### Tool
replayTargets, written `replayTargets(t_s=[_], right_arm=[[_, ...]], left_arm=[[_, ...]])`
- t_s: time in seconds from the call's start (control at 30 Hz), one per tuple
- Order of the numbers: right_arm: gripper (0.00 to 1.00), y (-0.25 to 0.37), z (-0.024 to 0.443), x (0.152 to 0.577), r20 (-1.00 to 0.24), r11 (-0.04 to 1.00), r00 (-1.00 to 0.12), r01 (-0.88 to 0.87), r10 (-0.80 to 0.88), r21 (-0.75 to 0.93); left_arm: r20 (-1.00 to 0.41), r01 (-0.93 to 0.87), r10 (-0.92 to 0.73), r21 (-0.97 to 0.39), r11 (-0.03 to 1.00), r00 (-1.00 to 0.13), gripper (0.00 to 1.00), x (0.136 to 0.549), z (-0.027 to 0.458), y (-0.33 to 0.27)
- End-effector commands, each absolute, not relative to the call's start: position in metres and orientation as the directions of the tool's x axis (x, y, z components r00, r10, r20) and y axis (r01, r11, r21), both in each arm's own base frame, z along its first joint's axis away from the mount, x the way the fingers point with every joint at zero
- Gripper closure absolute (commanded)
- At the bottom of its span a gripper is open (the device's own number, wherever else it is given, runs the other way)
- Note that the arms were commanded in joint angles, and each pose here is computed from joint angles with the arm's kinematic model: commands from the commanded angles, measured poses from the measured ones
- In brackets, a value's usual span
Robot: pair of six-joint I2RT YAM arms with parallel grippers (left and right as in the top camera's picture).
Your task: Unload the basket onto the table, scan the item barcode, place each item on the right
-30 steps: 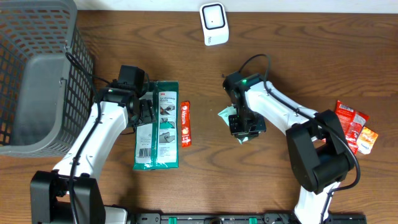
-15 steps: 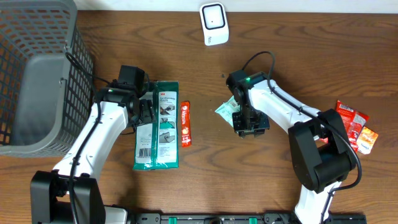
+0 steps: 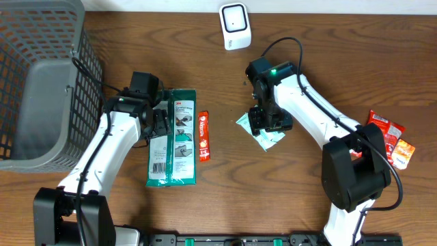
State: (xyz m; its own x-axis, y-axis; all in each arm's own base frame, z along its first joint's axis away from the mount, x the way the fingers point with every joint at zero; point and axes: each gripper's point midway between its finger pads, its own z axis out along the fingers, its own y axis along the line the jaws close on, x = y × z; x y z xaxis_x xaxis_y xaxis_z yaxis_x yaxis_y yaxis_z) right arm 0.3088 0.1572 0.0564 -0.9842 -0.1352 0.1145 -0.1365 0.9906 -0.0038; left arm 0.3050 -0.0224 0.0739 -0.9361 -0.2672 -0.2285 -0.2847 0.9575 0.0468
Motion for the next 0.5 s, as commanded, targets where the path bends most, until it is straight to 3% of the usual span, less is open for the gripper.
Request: replayTargets(t_s=[0.0, 0.17, 0.47], right_arm=[[0.38, 0.164, 0.059, 0.314, 0.081, 0.987, -0.984, -0.161, -0.161, 0.011], [0.53, 0.182, 0.058, 0.315, 0.037, 0.951, -0.950, -0.309, -0.309, 0.009], [0.60, 0.174, 0.059, 0.321, -0.004, 0.909, -0.925, -0.374, -0.381, -0.186]], left_arm=[[-0.251, -0.288, -0.269, 0.043, 0.957, -0.930, 0.15, 0.310, 0.081, -0.020], [-0.251, -0.288, -0.269, 0.043, 0.957, -0.930, 0.15, 0.310, 0.081, -0.020], [-0.251, -0.288, -0.269, 0.043, 0.957, -0.930, 0.15, 0.310, 0.081, -0.020]])
